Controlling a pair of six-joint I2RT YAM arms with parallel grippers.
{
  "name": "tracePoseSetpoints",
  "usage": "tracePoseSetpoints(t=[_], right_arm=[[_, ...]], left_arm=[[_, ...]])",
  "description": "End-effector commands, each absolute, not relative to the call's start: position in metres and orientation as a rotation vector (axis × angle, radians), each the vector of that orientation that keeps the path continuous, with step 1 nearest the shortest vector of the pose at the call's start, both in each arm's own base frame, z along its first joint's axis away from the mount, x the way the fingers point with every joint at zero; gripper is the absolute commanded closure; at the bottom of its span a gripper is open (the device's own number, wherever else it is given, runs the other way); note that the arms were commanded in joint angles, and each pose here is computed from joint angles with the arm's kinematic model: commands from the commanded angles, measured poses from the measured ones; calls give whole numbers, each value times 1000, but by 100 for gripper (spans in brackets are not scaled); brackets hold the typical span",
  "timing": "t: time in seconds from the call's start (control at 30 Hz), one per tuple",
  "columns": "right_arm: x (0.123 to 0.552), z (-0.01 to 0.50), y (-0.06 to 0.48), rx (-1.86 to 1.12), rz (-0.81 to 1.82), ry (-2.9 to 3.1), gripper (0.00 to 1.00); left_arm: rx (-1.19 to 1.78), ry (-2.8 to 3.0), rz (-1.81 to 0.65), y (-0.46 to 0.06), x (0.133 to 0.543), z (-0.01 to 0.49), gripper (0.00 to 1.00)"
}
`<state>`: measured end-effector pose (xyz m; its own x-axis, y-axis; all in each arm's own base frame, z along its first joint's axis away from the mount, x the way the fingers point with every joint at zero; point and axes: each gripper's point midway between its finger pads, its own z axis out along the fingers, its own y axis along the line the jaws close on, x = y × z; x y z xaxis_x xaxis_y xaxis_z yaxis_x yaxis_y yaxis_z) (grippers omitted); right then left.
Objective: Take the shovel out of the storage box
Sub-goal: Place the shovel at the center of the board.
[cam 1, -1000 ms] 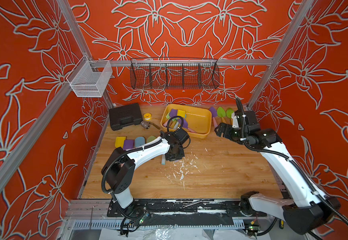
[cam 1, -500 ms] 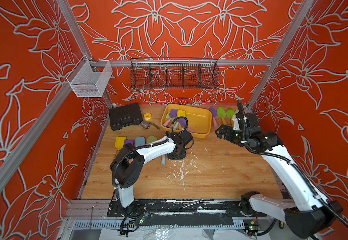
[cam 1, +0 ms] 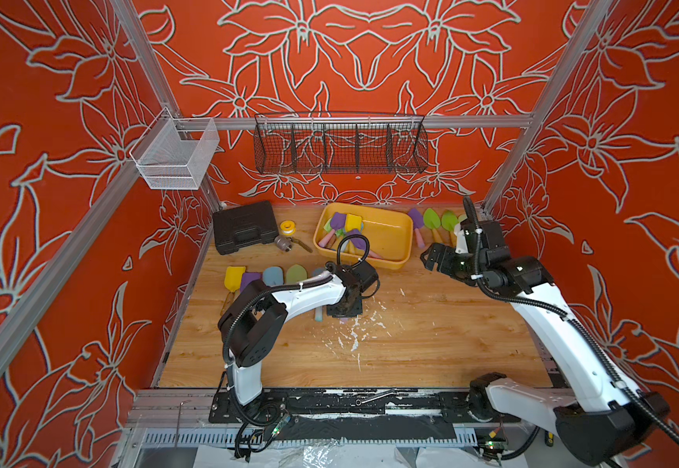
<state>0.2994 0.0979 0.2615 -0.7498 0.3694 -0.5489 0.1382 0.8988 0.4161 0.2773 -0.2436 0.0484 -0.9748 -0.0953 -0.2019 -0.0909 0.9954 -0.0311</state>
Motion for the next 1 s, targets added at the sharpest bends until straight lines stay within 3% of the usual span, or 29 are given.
tracePoseSetpoints(t=[0.0,0.43,0.57,0.77,0.97], right_arm=[[292,255,92,389,449,2429,2],[288,254,90,388,443,2433,2],[287,256,90,376,440,2428,2],[284,260,91,342,445,2431,2],[288,263,105,287,527,2447,2]], left_arm=[[-141,2945,25,-239,274,40,65],[-149,2921,36,-238,278,55,59],[-160,2874,-17,-239,282,87,35],[-152,2732,-145,-243,295,167,9],[-63,2634,-240,-239,326,234,8]])
